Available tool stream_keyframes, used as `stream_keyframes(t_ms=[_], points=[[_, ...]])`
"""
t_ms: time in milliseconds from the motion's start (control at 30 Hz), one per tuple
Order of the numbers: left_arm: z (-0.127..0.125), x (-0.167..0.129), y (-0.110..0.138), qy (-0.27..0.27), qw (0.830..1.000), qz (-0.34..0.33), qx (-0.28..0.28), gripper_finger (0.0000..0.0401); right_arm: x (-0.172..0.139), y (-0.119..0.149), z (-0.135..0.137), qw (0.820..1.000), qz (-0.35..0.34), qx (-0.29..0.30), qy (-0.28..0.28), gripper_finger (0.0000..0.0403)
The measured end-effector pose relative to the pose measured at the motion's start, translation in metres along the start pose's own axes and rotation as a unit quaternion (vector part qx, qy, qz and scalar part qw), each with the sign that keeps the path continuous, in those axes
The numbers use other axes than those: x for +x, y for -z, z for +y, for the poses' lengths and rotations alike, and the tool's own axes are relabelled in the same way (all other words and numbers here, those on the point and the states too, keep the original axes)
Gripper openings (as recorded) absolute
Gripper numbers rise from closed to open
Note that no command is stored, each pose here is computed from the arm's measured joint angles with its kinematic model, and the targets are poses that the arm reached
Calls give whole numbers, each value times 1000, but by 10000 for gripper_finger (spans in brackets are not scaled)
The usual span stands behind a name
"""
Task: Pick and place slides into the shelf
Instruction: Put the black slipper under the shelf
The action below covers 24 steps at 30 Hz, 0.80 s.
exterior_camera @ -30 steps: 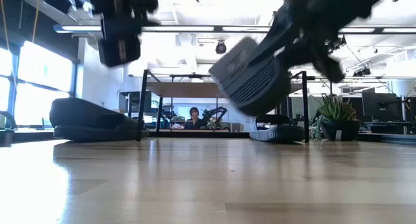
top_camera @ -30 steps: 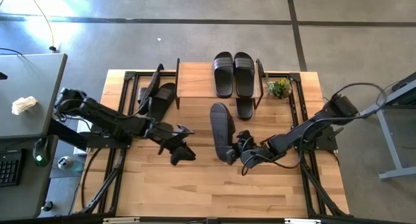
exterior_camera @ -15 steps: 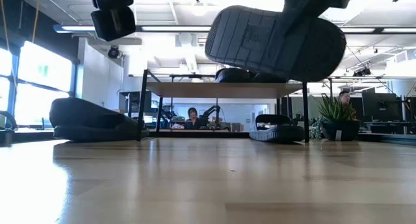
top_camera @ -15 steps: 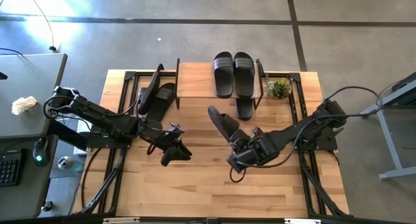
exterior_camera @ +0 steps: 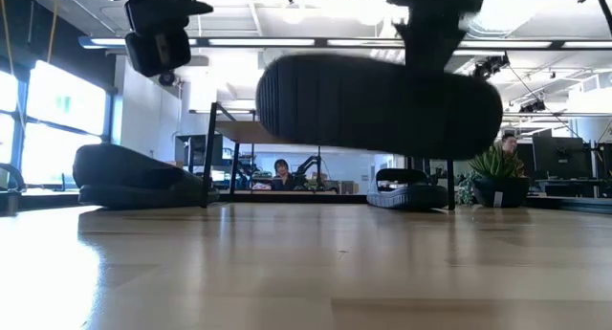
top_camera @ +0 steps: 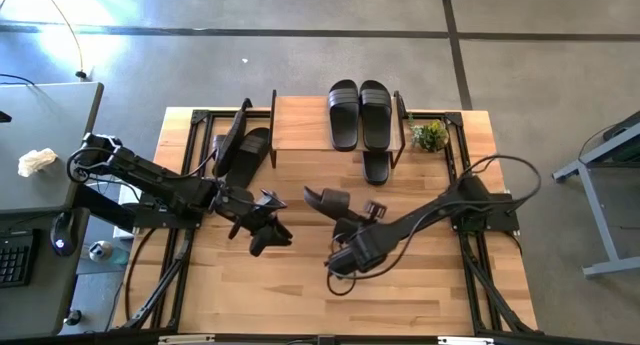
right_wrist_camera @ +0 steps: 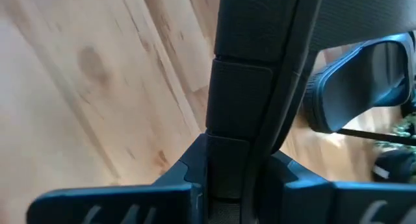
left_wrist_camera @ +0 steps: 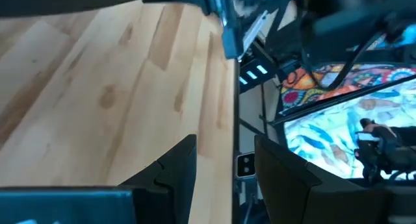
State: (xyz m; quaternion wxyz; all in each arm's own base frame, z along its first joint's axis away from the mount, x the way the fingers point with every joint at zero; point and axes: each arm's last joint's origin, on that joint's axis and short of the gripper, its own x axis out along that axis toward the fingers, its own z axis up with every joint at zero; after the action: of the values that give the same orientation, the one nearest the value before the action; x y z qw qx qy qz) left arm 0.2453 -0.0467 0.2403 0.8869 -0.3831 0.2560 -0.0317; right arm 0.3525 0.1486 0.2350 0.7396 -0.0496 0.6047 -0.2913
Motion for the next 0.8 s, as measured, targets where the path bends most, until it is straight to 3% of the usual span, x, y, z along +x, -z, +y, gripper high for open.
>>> stream_keyframes(t_ms=[167, 333, 600, 800], points=[[4, 1, 2, -31, 1000, -3, -2, 138, 24, -1, 6, 998, 21, -24, 54, 51], [10, 0, 3, -94, 995, -33, -5, 138, 39, -7, 6, 995, 27, -43, 84, 53], [20, -1, 4, -182, 981, -70, -1, 138, 49, -18, 4, 996, 18, -55, 69, 92], [28, 11, 9, -210, 975, -66, -13, 138, 54, -25, 2, 997, 27, -58, 37, 122]])
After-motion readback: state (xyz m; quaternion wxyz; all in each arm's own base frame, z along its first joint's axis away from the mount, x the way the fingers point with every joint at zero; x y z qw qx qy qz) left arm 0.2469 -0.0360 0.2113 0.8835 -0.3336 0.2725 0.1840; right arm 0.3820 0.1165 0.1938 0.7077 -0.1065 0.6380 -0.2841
